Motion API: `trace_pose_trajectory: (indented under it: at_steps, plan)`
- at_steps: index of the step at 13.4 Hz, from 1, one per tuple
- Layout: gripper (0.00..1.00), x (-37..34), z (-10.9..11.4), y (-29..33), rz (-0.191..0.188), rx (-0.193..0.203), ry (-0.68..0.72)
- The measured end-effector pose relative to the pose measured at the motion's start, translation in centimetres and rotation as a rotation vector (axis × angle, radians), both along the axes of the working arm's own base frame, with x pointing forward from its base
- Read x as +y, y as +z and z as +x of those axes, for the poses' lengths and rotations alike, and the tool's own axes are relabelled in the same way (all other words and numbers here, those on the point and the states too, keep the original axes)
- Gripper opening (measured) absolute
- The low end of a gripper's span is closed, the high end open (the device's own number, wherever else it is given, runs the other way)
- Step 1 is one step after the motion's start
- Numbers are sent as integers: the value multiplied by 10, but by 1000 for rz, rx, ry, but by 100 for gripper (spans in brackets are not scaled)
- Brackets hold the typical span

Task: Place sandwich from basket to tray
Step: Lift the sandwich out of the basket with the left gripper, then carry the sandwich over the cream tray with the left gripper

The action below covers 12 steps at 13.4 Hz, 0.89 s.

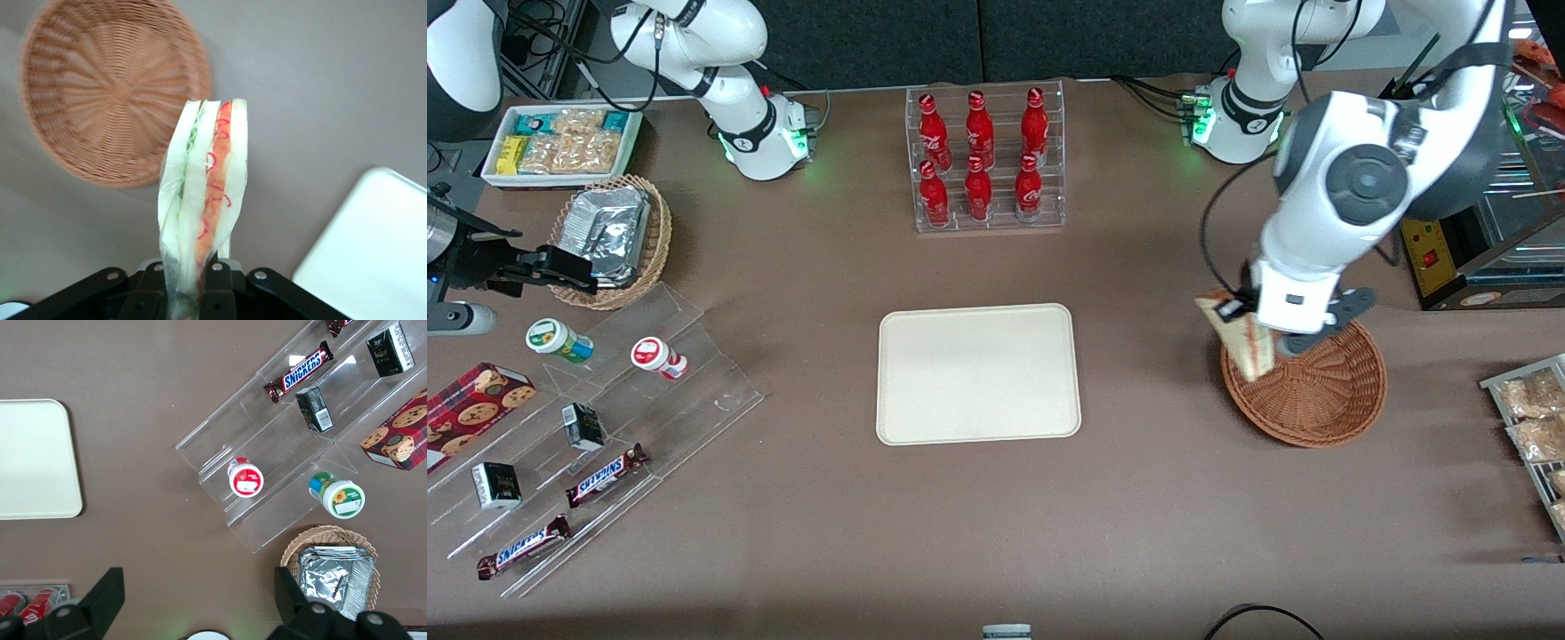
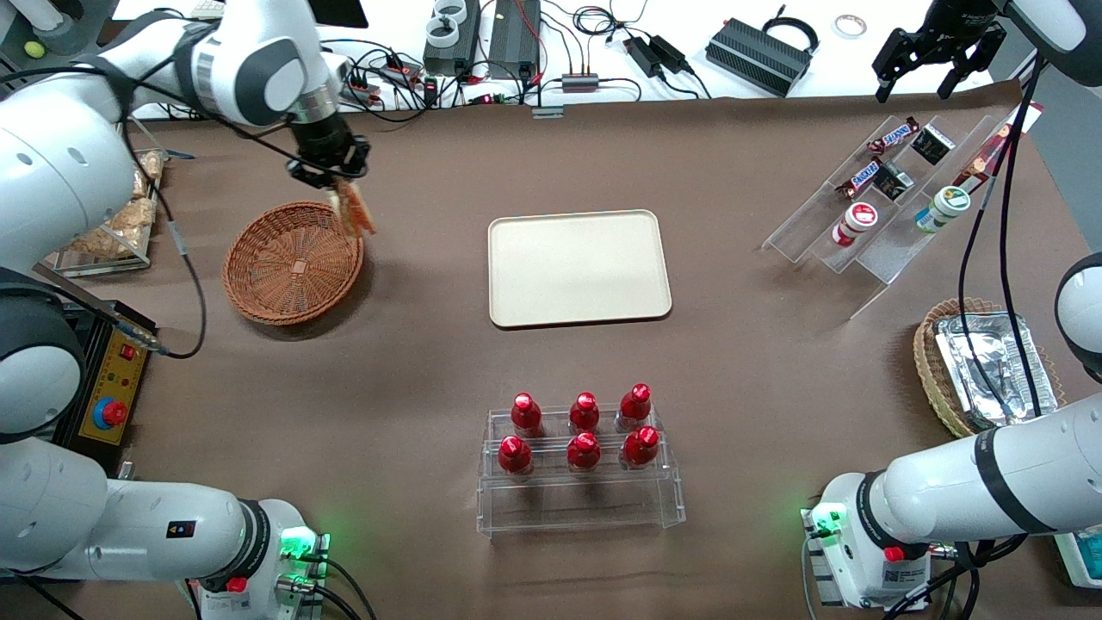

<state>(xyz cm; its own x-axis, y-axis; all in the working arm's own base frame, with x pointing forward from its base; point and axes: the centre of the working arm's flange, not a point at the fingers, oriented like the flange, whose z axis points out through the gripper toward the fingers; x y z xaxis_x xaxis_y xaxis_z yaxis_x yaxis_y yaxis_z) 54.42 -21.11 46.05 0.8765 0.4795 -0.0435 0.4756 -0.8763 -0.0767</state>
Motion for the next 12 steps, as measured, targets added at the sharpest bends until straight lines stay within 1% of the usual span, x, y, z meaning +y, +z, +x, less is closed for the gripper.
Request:
trace_pose_trajectory:
  at_steps: [3,4,7,10,11,12]
  plan:
    - [15,-64,1,-5,-44,3,-104]
    - [15,-83,2,-10,-53,6,-137]
    - [15,-143,-2,-37,-42,9,-246]
    - [15,-193,-5,-55,-74,3,-302]
    - [15,-209,-5,-63,-82,-7,-316]
    - [15,-224,-5,-75,-71,-19,-317]
